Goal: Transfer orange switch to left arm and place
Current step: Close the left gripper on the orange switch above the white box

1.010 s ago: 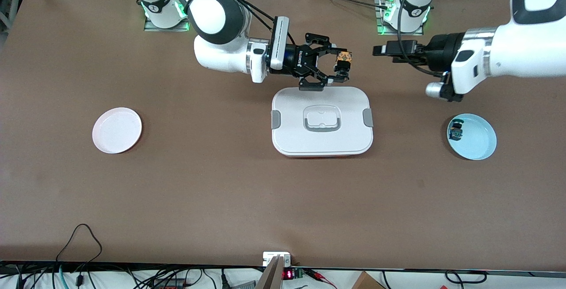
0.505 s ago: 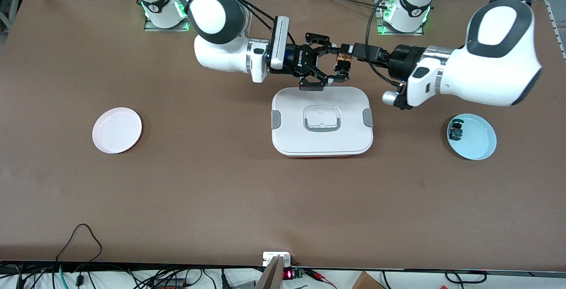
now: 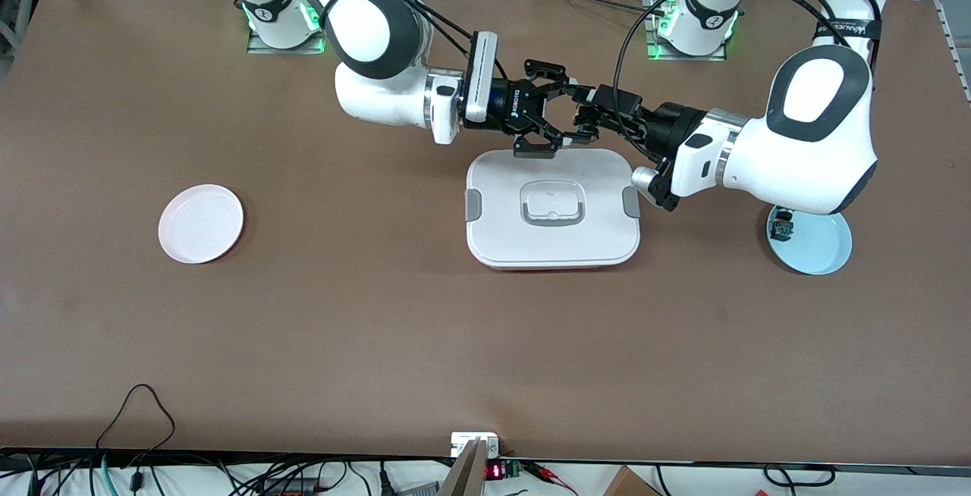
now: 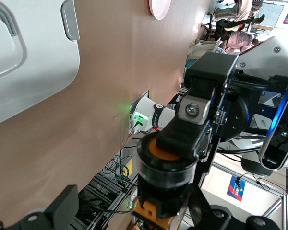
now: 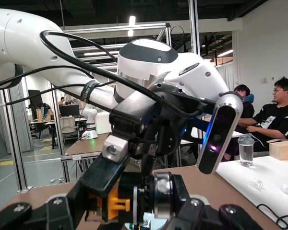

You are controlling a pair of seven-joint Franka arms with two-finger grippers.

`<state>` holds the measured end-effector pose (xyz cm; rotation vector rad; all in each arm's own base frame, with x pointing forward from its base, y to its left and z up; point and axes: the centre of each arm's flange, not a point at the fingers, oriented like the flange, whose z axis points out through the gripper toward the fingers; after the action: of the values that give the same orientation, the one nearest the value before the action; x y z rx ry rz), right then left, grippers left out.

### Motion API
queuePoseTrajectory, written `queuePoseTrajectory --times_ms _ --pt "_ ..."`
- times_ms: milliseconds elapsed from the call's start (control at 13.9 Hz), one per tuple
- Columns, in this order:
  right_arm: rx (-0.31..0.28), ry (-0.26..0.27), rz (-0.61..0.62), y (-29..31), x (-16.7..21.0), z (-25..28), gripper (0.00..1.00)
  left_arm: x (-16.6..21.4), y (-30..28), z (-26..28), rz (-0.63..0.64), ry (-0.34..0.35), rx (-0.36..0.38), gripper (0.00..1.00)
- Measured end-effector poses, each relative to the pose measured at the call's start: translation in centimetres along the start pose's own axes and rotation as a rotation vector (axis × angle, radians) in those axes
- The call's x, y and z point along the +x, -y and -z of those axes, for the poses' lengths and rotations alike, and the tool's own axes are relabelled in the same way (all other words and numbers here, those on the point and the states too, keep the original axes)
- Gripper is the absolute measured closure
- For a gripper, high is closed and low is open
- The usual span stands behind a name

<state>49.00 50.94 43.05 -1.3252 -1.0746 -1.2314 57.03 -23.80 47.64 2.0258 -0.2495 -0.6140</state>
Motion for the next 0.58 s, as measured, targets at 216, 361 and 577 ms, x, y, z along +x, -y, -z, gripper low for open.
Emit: queuePoseTrajectory --times_ms 216,361,577 --pt "0.0 -0.004 0.003 -0.04 0.27 -0.05 0.28 0.0 -0.26 0.13 -0.004 -0.004 0.0 0.0" --pt "0.0 -0.007 0.005 -0.07 0.42 -0.09 0.28 0.01 -0.38 0.12 -0.012 -0.004 -0.009 0.0" --pt "-0.003 -0.013 0.001 -0.09 0.57 -0.11 0.28 0.09 -0.73 0.2 -0.056 -0.012 -0.04 0.0"
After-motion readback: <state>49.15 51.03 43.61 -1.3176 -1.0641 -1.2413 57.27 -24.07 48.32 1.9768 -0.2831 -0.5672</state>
